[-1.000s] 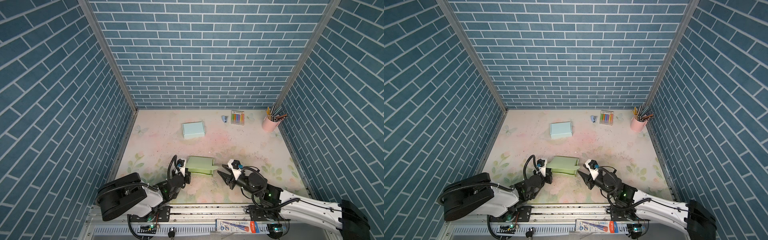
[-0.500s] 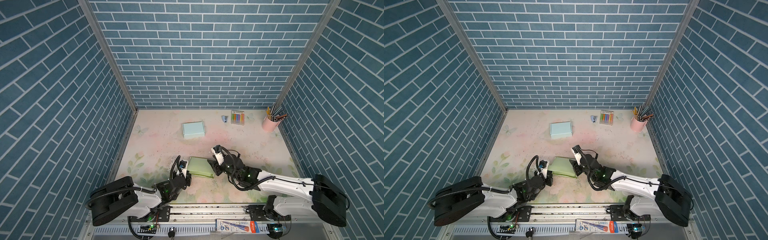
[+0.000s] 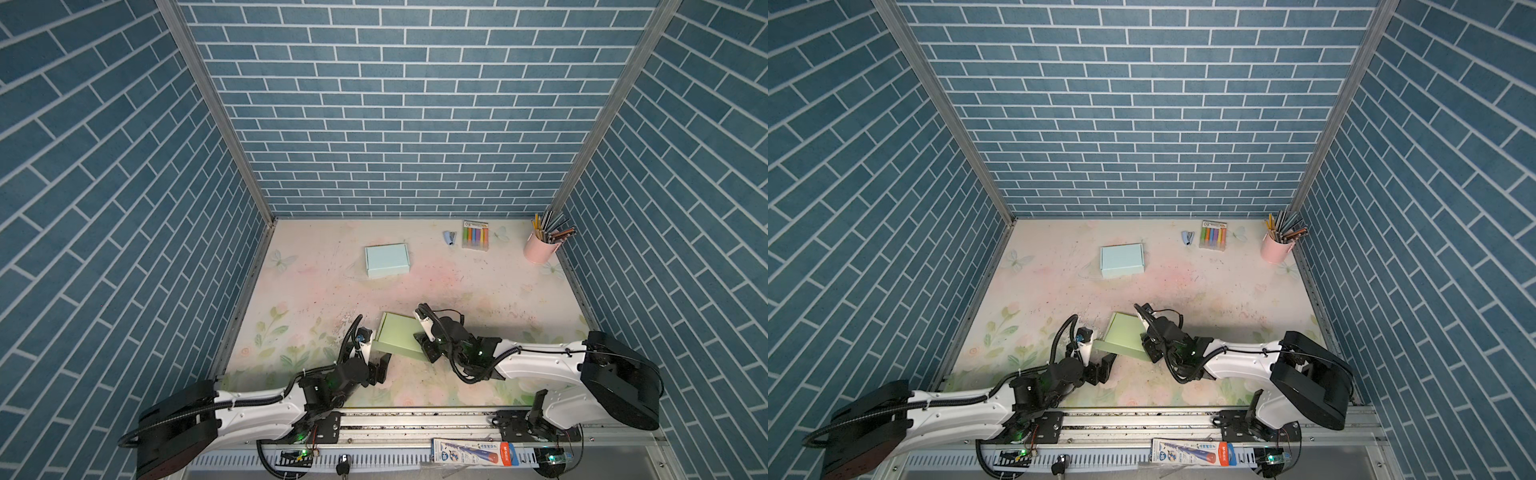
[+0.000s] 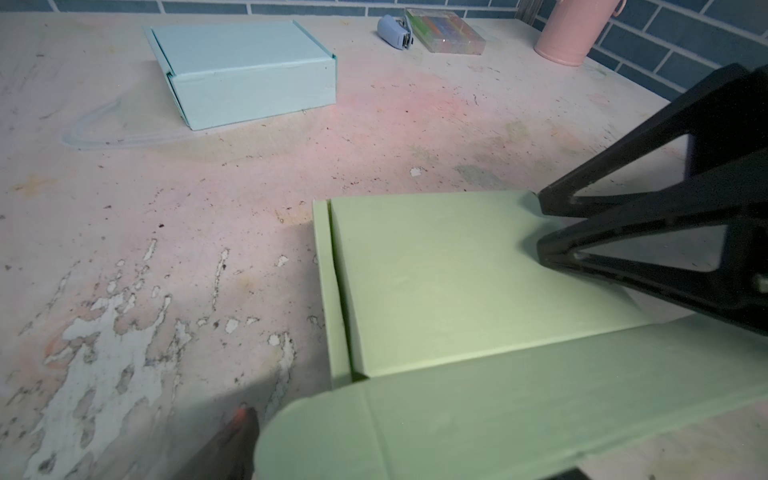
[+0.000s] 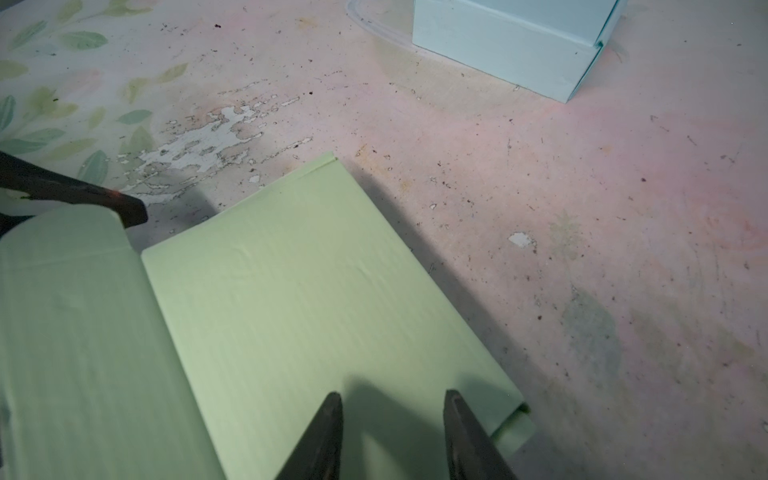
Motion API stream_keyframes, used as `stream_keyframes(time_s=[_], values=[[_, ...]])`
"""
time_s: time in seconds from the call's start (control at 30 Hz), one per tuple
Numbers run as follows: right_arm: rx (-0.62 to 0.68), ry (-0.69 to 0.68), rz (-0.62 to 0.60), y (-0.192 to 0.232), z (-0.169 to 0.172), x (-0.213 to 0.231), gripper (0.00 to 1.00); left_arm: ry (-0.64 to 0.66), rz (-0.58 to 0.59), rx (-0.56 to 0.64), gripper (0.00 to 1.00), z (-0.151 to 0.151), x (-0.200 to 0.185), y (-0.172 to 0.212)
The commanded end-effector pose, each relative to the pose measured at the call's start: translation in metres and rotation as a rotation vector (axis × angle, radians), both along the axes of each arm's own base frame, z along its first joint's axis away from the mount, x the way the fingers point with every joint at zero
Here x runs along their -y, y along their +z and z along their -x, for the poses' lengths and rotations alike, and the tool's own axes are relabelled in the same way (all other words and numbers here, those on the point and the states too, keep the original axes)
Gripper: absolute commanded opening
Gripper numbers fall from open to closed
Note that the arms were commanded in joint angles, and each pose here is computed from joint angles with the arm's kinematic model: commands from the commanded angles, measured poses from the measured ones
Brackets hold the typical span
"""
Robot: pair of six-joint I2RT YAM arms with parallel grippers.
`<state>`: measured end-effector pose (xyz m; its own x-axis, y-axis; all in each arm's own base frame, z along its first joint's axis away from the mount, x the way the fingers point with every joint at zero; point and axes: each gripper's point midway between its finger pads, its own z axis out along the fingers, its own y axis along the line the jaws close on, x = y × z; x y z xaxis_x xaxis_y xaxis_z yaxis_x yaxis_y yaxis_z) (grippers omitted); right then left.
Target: Fold the paper box
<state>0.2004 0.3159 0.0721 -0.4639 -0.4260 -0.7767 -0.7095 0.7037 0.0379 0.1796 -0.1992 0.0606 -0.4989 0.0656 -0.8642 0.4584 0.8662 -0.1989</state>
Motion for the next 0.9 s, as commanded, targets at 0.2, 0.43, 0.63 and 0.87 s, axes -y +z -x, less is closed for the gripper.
stream_keyframes(time_s=[0.2, 0.43, 0.63, 0.87], values=[[-0.018, -0.014, 0.061, -0.016, 0.002, 0.007, 0.41, 0.008, 0.042, -0.123, 0.89, 0.011, 0.002, 0.033], [-0.015, 0.003, 0.055, -0.015, 0.004, 0.005, 0.41, 0.007, 0.111, -0.046, 0.89, 0.004, 0.005, 0.075], [-0.012, 0.016, 0.017, -0.005, 0.006, 0.003, 0.41, 0.045, 0.084, -0.114, 0.89, -0.037, 0.000, 0.073], [-0.023, -0.019, -0.050, 0.018, 0.005, 0.002, 0.44, 0.059, 0.000, -0.198, 0.89, -0.066, -0.006, 0.027]])
